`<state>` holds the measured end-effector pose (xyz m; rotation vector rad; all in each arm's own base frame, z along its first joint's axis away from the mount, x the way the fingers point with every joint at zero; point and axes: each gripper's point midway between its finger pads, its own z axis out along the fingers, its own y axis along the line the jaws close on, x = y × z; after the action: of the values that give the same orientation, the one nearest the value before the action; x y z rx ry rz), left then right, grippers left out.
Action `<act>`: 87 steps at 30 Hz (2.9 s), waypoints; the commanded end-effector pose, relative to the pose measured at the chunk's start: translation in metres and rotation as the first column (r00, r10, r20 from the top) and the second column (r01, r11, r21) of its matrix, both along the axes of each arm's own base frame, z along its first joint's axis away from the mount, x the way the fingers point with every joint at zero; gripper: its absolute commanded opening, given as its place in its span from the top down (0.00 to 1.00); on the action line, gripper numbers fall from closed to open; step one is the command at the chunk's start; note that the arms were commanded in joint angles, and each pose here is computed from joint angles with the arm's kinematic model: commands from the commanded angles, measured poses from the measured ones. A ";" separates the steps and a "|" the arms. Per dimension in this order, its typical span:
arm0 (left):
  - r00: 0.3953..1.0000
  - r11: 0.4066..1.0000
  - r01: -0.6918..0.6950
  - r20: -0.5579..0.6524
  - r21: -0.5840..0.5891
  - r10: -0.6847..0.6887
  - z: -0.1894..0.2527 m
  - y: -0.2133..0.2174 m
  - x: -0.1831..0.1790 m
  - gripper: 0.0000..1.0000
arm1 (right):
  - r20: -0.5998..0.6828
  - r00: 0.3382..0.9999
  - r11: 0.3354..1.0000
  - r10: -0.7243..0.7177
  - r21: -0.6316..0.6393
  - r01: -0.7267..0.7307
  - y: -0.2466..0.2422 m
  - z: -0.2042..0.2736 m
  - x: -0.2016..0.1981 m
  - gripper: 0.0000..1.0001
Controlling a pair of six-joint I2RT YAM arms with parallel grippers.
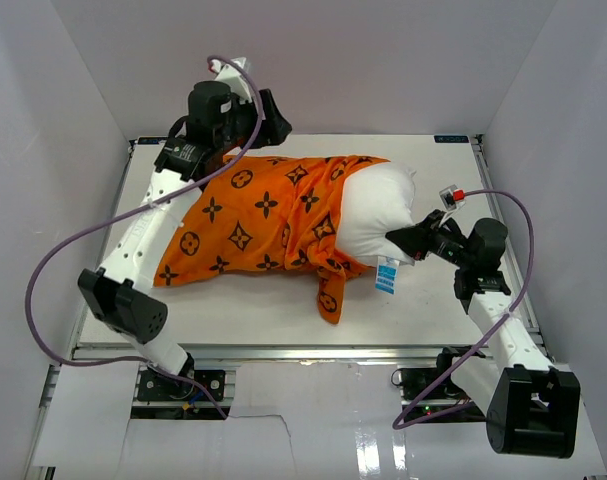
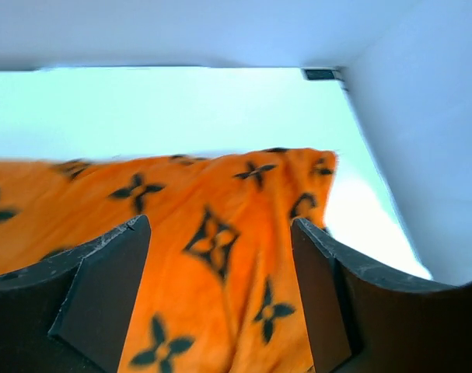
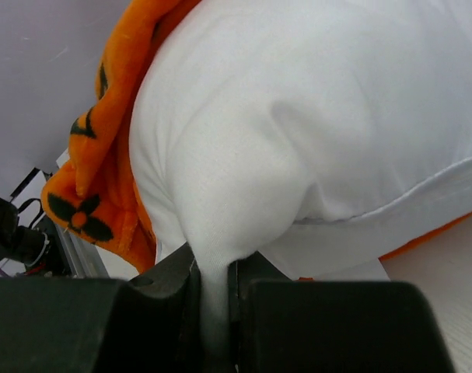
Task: Remove the pillowcase from the pillow
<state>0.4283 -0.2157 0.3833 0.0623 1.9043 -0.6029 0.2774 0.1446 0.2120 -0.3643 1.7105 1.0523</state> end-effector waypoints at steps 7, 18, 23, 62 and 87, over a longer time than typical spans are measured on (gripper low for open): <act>0.886 0.896 0.445 -0.139 -0.009 -0.442 -0.051 -0.123 -0.004 0.12 | 0.126 0.983 0.991 0.133 -0.022 -0.131 0.013 0.015 -0.006 0.92; 0.854 0.878 0.474 -0.281 0.073 -0.438 -0.118 -0.164 -0.009 0.22 | 0.083 0.992 0.995 0.095 -0.018 -0.094 0.011 0.004 0.003 0.92; 0.935 0.940 0.286 -0.269 0.187 -0.231 -0.122 -0.134 0.015 0.81 | 0.057 0.998 1.000 0.003 -0.023 -0.002 0.002 0.000 0.014 0.92; 0.936 0.928 -0.221 -0.202 0.300 0.289 -0.126 0.074 -0.094 0.15 | -0.178 0.733 0.753 -0.657 -0.105 0.649 -0.091 -0.028 0.052 0.92; 0.869 0.886 -0.317 -0.271 0.338 0.414 -0.208 0.112 -0.140 1.00 | -0.195 0.691 0.715 -0.697 -0.107 0.691 -0.106 -0.012 0.068 0.92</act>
<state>0.2719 -0.1136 0.1742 -0.1803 2.2923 -0.1643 0.3243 0.0599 0.1545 0.3710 1.9682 0.5652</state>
